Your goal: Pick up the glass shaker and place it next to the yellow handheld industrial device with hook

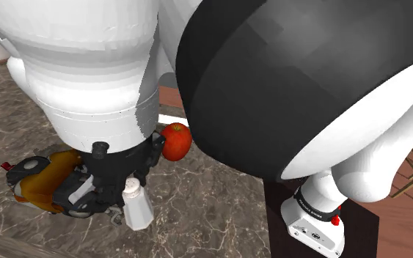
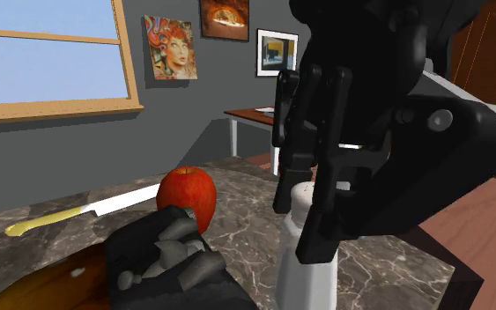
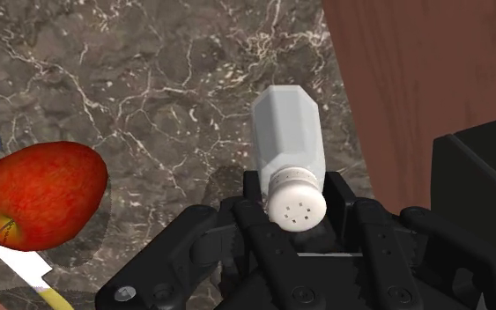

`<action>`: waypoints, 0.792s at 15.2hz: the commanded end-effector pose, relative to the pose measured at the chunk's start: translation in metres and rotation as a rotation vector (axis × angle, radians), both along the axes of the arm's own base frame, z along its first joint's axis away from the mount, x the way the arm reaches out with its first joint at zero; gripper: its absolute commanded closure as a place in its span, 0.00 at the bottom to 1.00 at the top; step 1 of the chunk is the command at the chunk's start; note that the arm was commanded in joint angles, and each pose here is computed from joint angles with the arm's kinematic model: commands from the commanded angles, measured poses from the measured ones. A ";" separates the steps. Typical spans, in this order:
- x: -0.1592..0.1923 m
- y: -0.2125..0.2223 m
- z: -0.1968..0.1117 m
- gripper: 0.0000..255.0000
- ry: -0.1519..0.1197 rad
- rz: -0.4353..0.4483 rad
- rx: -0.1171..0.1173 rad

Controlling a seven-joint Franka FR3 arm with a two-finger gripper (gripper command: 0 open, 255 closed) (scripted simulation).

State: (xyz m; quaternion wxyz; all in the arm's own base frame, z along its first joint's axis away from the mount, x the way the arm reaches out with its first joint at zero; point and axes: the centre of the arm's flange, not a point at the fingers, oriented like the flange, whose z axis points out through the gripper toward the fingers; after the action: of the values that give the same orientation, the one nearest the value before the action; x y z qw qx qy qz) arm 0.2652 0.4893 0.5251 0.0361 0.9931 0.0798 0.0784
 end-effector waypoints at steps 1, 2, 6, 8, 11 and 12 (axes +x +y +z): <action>-0.002 0.000 -0.011 1.00 0.000 0.000 0.000; -0.002 0.000 -0.016 1.00 0.000 0.000 0.000; -0.002 0.000 -0.037 1.00 0.000 0.000 0.000; -0.002 0.000 -0.047 1.00 0.000 0.000 0.000; -0.002 0.000 -0.063 1.00 0.000 0.000 0.000; -0.002 0.000 -0.069 1.00 0.000 0.000 0.000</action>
State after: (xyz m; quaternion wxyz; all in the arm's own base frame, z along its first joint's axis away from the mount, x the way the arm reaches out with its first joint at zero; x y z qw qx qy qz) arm 0.2635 0.4896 0.4624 0.0362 0.9931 0.0798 0.0785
